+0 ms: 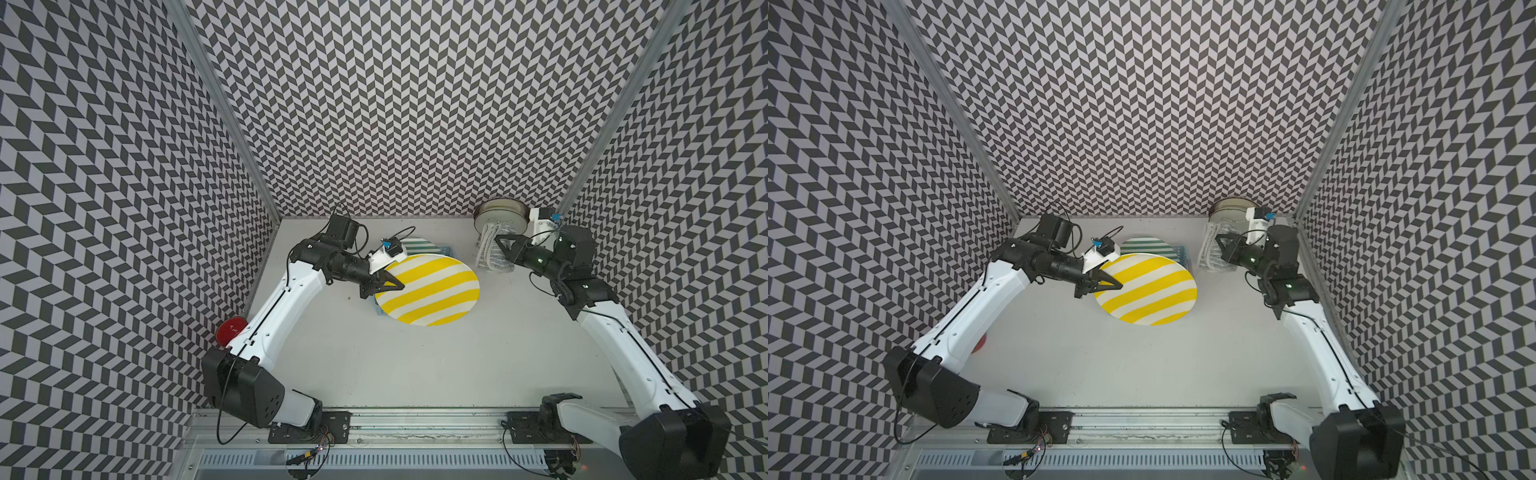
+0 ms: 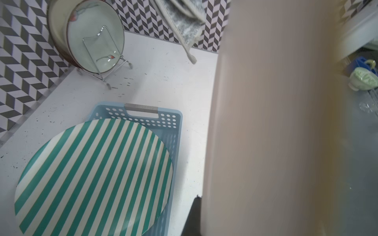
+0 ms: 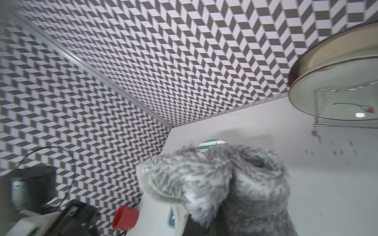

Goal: Wipe the wet plate dry
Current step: Wipe the plate with towel.

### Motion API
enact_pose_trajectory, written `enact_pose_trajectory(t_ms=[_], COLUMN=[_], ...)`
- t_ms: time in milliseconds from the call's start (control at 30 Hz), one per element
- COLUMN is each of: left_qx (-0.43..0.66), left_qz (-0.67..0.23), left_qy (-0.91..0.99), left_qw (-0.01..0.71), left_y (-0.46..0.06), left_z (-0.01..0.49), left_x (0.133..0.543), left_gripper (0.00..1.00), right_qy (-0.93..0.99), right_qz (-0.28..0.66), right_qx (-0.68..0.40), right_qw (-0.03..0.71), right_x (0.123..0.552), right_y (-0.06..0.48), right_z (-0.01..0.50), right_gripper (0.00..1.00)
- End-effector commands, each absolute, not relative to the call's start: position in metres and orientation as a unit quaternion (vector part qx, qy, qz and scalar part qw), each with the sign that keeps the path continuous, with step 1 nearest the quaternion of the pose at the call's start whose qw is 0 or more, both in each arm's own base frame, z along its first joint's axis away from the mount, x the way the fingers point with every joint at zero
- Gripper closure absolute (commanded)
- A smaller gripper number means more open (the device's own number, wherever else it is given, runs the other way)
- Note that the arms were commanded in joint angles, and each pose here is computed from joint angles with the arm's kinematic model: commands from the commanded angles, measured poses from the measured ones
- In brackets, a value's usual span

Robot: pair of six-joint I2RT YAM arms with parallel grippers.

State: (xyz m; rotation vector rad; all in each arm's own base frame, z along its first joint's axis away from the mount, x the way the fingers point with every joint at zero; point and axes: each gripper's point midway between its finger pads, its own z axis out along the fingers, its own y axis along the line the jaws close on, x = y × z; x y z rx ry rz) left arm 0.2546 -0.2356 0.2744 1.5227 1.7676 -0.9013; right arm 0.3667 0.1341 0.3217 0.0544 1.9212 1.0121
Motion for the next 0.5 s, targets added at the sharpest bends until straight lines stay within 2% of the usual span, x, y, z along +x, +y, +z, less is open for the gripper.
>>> enact_pose_trajectory(t_ms=[0, 267, 467], left_qx=[0.629, 0.701, 0.717], left_qz=[-0.34, -0.314, -0.301], left_qy=[0.623, 0.572, 0.558], left_qw=[0.317, 0.288, 0.29], left_y=[-0.235, -0.255, -0.265], left_z=[0.279, 0.261, 0.261], left_x=[0.228, 0.206, 0.206], left_gripper=[1.0, 1.0, 1.0], right_qy=[0.74, 0.729, 0.687], right_qz=[0.536, 0.608, 0.665], right_qx=[-0.057, -0.186, -0.254], right_qw=[0.402, 0.252, 0.146], right_x=[0.35, 0.314, 0.269], right_y=[0.173, 0.262, 0.302], right_z=[0.335, 0.313, 0.309], right_gripper=[1.0, 1.0, 1.0])
